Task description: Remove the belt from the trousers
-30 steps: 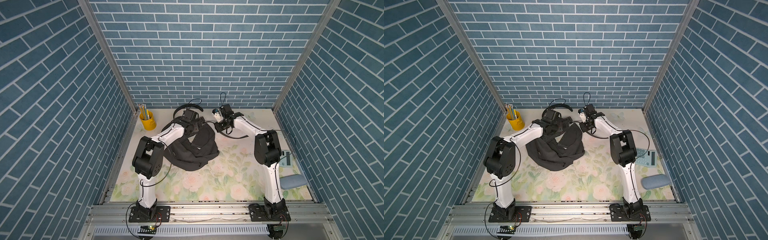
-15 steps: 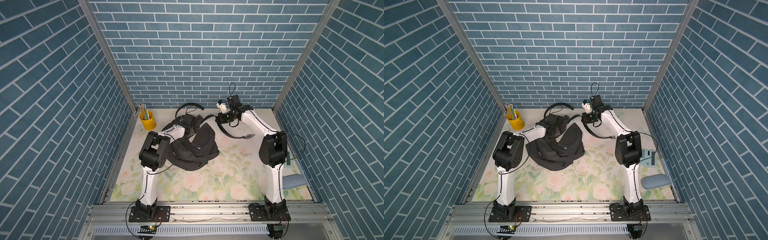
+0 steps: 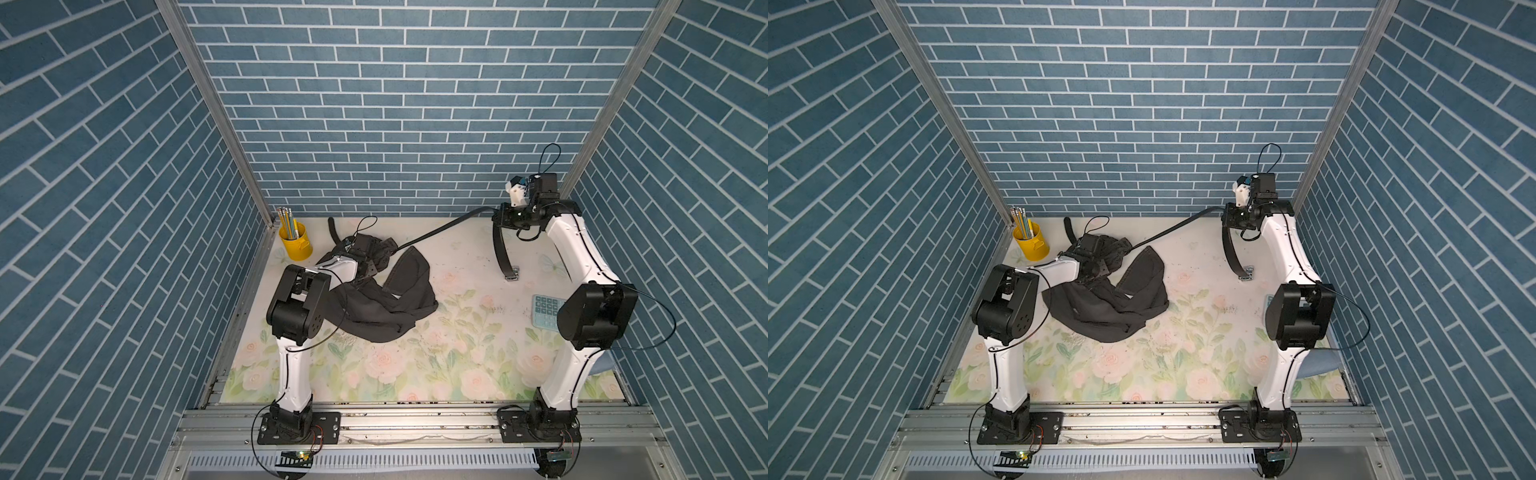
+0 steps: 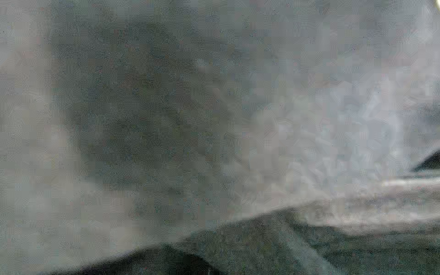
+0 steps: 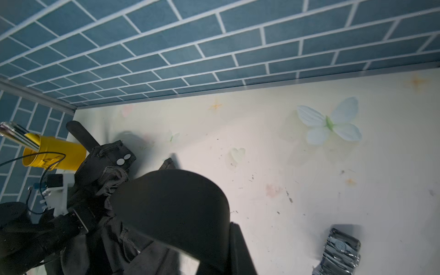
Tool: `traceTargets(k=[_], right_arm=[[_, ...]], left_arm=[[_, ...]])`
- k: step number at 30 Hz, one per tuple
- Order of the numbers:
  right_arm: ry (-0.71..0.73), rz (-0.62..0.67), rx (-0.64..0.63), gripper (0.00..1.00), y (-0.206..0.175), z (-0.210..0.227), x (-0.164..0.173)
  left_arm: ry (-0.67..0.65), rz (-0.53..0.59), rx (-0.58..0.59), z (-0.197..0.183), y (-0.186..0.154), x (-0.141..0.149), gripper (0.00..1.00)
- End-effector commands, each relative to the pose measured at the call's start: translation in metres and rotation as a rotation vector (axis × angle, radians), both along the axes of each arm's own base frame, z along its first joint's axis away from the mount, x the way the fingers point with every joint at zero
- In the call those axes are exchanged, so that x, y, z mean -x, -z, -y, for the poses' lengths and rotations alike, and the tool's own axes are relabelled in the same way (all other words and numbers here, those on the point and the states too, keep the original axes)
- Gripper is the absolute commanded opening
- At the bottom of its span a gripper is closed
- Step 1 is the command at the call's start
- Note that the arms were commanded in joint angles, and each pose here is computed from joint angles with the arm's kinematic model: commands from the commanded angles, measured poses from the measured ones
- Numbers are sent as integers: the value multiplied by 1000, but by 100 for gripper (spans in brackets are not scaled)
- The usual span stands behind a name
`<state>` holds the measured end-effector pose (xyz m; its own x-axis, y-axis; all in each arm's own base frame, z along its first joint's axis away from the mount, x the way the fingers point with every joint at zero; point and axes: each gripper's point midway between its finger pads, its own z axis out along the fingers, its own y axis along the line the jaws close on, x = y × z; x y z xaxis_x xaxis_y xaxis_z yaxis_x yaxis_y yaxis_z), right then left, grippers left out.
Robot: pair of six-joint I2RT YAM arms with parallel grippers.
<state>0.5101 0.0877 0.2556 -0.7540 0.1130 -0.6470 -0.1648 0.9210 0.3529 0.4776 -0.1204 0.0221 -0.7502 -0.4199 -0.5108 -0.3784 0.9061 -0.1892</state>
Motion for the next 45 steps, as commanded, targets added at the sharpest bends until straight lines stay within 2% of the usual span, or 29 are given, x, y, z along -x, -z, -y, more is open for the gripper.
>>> traceTargets(k=[1, 6, 10, 15, 20, 23, 32, 39, 43, 45], right_arm=[[210, 144, -27, 0, -41, 47, -17], [264, 158, 16, 0, -40, 59, -12], [353, 216, 44, 0, -51, 75, 9], [406, 340, 39, 0, -107, 84, 32], [454, 515, -6, 0, -188, 98, 47], [474, 557, -12, 0, -216, 110, 51], [511, 620, 11, 0, -262, 140, 57], [494, 669, -4, 0, -299, 141, 55], [498, 697, -27, 0, -313, 142, 64], [474, 750, -31, 0, -326, 137, 74]], left_arm=[[-163, -272, -184, -78, 53, 73, 0], [-211, -261, -174, -86, 45, 97, 0], [-233, -205, -199, -94, 23, 94, 0], [-241, -198, -232, -99, 17, 86, 0], [-267, -220, -263, -109, 20, 87, 0], [-289, -214, -269, -114, 19, 87, 0], [-332, -225, -295, -131, 21, 91, 0], [-355, -246, -322, -140, 27, 98, 0], [-392, -252, -334, -145, 24, 101, 0], [-404, -253, -334, -145, 22, 101, 0]])
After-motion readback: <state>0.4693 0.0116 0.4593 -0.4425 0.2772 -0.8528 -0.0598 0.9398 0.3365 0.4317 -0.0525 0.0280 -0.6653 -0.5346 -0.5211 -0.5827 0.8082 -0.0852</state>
